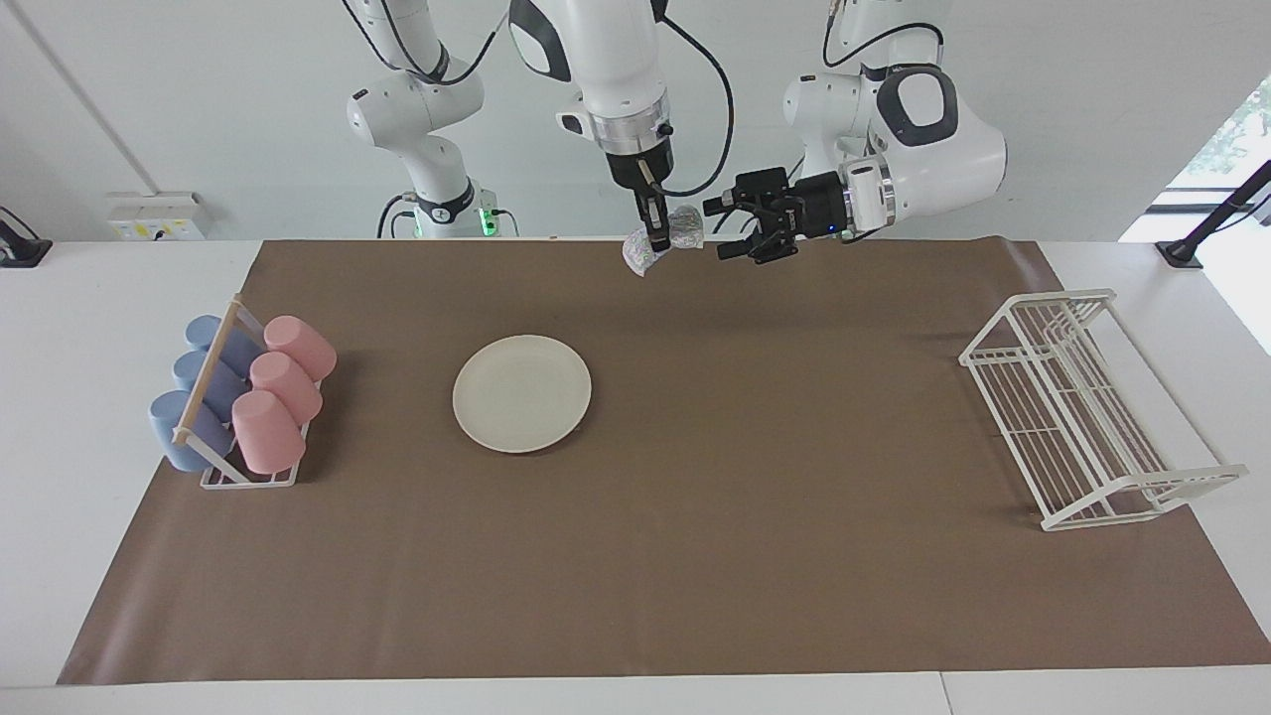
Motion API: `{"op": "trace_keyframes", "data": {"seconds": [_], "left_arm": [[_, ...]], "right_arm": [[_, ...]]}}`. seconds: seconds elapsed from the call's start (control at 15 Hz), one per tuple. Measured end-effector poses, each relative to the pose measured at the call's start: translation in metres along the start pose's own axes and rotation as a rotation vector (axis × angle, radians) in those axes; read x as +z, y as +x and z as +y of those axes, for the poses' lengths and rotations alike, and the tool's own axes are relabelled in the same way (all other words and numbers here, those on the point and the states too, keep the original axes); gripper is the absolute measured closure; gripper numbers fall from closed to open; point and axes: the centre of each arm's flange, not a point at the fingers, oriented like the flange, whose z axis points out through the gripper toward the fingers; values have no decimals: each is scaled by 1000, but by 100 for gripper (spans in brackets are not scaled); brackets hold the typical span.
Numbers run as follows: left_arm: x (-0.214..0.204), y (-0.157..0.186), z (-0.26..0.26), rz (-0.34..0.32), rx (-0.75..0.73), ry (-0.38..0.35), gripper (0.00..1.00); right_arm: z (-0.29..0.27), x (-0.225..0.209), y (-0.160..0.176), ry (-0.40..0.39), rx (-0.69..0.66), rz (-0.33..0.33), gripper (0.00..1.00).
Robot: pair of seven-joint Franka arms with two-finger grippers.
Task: Wipe plate with sponge
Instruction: 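Lift the sponge off the plate and carry it toward the left gripper, then grasp the sponge with the left gripper while the right gripper releases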
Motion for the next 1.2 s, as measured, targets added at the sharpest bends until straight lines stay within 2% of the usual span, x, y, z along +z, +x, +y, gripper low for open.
{"op": "trace_keyframes", "data": {"seconds": [0.13, 0.2, 0.33, 0.67, 1.2], "left_arm": [[4, -2, 1, -9, 3, -1, 4], [4, -2, 1, -9, 3, -1, 13], [5, -2, 2, -10, 3, -1, 39], [7, -3, 4, -13, 2, -9, 93], [7, -3, 4, -13, -29, -9, 96]], "right_arm": [[0, 0, 0, 0, 0, 0, 89], [0, 0, 0, 0, 0, 0, 89], [0, 0, 0, 0, 0, 0, 89], [-2, 3, 2, -2, 3, 4, 89], [-2, 3, 2, -3, -4, 5, 89]]}}
